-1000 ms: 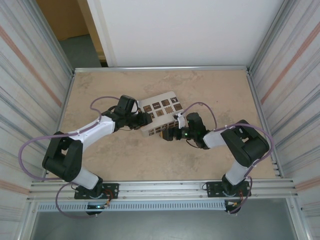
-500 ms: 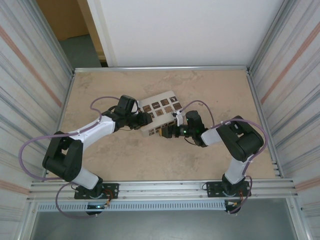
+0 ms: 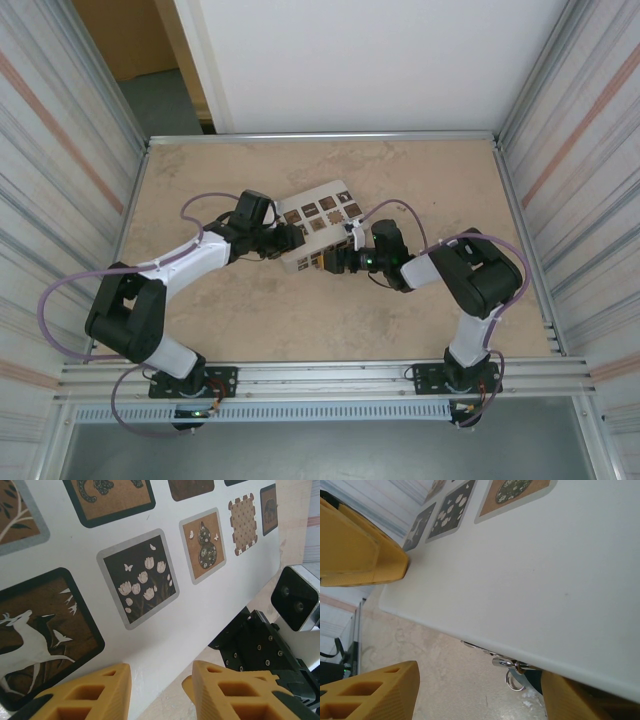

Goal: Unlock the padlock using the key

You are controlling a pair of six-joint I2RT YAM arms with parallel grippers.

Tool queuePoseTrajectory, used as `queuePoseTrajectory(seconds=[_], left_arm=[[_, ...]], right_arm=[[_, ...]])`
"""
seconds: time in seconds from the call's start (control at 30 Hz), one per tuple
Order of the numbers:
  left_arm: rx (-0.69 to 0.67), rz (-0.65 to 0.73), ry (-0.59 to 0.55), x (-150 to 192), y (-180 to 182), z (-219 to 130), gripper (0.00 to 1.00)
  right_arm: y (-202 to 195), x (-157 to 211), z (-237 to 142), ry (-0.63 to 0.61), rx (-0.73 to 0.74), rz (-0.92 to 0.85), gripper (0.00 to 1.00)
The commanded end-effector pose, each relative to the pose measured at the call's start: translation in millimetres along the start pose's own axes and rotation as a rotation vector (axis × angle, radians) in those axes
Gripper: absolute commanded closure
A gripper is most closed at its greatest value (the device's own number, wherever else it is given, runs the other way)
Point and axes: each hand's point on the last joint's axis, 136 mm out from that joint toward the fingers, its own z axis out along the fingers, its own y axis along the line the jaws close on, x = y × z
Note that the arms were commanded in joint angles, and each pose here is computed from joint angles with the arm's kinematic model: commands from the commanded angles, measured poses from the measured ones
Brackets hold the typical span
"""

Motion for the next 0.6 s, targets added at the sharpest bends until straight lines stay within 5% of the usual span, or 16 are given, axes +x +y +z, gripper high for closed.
queuePoseTrajectory(seconds=[0.0, 0.57], left_arm=[[-0.012, -0.006, 0.059, 12.5, 5.4, 7.0, 0.63], [-0.015, -0.008, 0.064, 14.0, 6.7, 7.8, 0.63]], right_arm=[[25.9, -16.8, 3.2, -0.037, -0.118, -0.084, 0.39], [37.1, -11.1, 1.4, -0.050, -0.178, -0.200, 0.49]])
